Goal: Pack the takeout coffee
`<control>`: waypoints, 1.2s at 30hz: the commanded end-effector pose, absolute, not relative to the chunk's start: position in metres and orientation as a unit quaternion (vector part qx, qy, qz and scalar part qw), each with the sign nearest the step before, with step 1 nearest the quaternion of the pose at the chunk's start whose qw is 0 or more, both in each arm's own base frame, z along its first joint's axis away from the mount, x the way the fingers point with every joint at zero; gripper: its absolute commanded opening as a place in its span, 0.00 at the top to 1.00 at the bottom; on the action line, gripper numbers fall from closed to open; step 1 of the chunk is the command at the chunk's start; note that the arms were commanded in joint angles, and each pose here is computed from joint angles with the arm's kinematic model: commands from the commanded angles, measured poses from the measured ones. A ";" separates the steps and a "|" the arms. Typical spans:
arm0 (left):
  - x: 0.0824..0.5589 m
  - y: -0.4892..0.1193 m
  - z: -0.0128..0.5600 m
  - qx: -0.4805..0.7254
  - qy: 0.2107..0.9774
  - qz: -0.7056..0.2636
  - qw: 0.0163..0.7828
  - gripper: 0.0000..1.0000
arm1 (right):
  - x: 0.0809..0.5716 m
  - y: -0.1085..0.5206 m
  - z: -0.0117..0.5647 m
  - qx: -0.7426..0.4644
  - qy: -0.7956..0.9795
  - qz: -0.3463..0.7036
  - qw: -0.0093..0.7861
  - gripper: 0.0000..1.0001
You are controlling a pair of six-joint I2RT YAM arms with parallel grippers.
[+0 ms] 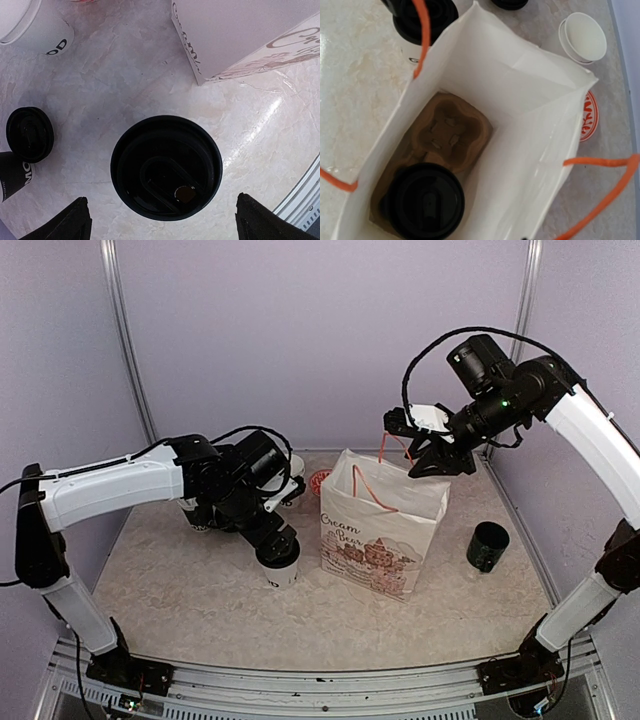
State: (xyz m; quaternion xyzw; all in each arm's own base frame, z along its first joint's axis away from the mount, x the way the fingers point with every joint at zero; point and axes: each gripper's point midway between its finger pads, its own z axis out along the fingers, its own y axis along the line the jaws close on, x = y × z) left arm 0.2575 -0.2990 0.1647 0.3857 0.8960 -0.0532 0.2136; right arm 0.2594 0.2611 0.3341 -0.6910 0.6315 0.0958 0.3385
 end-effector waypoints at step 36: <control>0.271 -0.312 0.128 0.399 0.905 -0.050 0.140 0.24 | 0.258 0.259 0.328 -0.691 0.636 0.100 0.330 0.64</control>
